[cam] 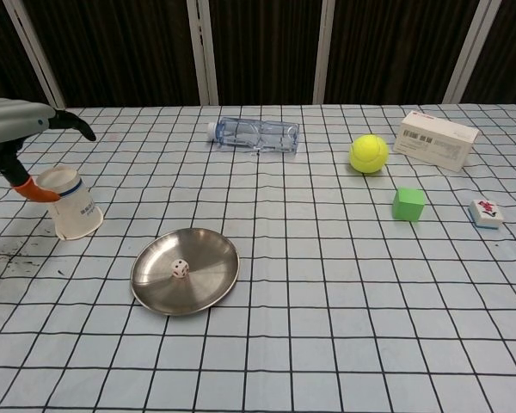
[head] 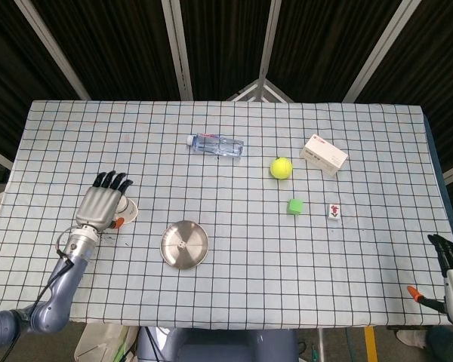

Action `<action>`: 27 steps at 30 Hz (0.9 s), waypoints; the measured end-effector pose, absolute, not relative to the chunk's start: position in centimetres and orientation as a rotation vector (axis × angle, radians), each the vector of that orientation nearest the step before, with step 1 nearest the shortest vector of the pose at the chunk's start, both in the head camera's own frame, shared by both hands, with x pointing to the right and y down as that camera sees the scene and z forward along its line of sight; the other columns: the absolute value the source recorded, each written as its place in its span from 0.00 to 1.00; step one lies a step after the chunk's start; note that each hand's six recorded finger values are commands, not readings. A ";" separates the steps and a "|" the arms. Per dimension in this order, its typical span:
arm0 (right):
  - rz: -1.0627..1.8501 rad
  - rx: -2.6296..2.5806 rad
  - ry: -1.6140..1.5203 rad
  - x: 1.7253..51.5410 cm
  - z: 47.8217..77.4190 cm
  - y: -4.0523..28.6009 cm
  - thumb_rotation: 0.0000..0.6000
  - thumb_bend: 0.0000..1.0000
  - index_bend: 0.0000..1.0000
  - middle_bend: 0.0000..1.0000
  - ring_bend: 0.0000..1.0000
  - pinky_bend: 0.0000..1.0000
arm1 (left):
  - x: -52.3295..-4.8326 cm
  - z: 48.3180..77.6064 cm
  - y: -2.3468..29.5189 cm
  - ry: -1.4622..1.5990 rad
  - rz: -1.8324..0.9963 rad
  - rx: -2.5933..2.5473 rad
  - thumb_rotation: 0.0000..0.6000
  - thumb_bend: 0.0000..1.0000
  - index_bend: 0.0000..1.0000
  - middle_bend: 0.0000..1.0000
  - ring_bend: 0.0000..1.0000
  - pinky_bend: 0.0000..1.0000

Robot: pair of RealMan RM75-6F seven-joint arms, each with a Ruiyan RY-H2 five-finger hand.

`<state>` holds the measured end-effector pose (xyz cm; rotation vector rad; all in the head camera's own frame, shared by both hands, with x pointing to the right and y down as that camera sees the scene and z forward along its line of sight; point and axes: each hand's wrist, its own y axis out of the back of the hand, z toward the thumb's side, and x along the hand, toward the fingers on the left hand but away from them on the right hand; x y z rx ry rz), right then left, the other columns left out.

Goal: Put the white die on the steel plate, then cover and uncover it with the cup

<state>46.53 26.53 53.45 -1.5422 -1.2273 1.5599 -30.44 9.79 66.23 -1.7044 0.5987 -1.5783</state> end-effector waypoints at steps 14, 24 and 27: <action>1.578 -1.542 -1.207 46.4 53.9 26.7 1.00 0.04 0.12 0.12 0.12 0.02 | -31.3 65.5 7.6 0.347 -1.784 -1.649 1.00 0.36 0.19 0.10 0.01 0.07; 1.590 -1.538 -1.201 46.5 54.2 26.7 1.00 0.04 0.12 0.12 0.12 0.02 | -30.6 66.6 7.5 0.360 -1.793 -1.654 1.00 0.36 0.19 0.11 0.06 0.14; 1.592 -1.536 -1.202 46.6 54.2 26.7 1.00 0.04 0.12 0.12 0.12 0.02 | -30.5 66.9 7.6 0.361 -1.786 -1.655 1.00 0.36 0.20 0.13 0.09 0.19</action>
